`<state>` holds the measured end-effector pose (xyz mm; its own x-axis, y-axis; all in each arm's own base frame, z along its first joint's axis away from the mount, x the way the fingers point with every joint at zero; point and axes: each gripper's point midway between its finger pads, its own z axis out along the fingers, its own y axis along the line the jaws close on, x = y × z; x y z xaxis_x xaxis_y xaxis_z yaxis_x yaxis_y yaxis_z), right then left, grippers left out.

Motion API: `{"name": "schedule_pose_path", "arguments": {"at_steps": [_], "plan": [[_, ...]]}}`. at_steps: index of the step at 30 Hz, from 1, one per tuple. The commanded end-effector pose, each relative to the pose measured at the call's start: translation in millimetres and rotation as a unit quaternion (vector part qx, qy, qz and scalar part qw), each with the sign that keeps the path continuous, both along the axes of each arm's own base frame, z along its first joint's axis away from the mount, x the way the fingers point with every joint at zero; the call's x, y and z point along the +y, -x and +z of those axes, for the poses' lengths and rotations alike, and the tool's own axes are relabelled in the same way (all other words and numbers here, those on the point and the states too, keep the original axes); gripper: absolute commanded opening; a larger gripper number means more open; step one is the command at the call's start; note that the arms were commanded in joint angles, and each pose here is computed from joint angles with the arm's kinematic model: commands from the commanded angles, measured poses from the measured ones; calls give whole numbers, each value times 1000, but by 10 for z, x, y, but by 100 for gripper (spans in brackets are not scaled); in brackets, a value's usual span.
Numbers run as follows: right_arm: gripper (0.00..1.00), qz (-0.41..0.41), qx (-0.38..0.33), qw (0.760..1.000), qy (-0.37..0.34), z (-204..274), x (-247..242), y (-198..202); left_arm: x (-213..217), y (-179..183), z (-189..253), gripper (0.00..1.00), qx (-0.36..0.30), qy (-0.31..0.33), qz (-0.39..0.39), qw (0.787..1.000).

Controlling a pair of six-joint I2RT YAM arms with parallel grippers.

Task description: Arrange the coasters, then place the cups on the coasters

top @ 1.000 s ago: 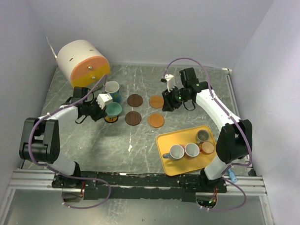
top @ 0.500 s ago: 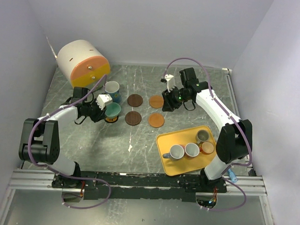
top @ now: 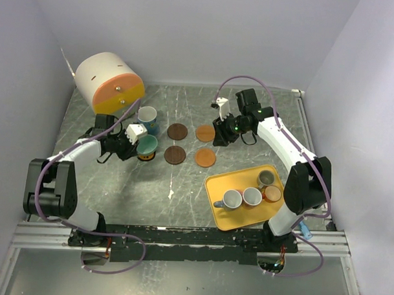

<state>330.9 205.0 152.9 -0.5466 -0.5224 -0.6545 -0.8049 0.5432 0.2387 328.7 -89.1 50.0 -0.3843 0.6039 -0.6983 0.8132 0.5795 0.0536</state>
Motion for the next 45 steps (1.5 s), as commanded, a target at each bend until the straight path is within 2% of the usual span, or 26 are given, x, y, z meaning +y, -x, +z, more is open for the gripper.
{"name": "schedule_pose_path", "arguments": {"at_steps": [1, 10, 14, 18, 24, 30, 34, 39, 45], "plan": [[37, -6, -23, 1000, 2, 110, -52, -14, 18, 0, 92, 33, -18, -9, -10, 1000], [42, -5, -46, 998, 38, 132, -237, 141, 40, 12, 213, 35, -24, -16, -12, 1000], [50, 21, -62, 996, 67, 179, -385, 376, 59, 41, 421, 40, -39, -19, -7, 999], [53, 61, -89, 987, 121, 172, -467, 684, 66, 72, 645, 46, -59, -11, 10, 998], [53, 141, -72, 978, 134, 51, -388, 1222, 101, 16, 1008, 62, -86, 7, 63, 994], [54, 169, -42, 970, 168, -185, -499, 1497, 212, -94, 1085, 79, -110, -11, 93, 990], [54, 157, -44, 966, 203, -339, -694, 1579, 238, -164, 1164, 82, -121, -10, 109, 987], [53, 152, -46, 964, 212, -447, -800, 1678, 223, -181, 1161, 82, -134, -7, 102, 986], [46, 150, -40, 962, 224, -515, -815, 1639, 271, -176, 1118, 82, -139, -20, 102, 985]]}}
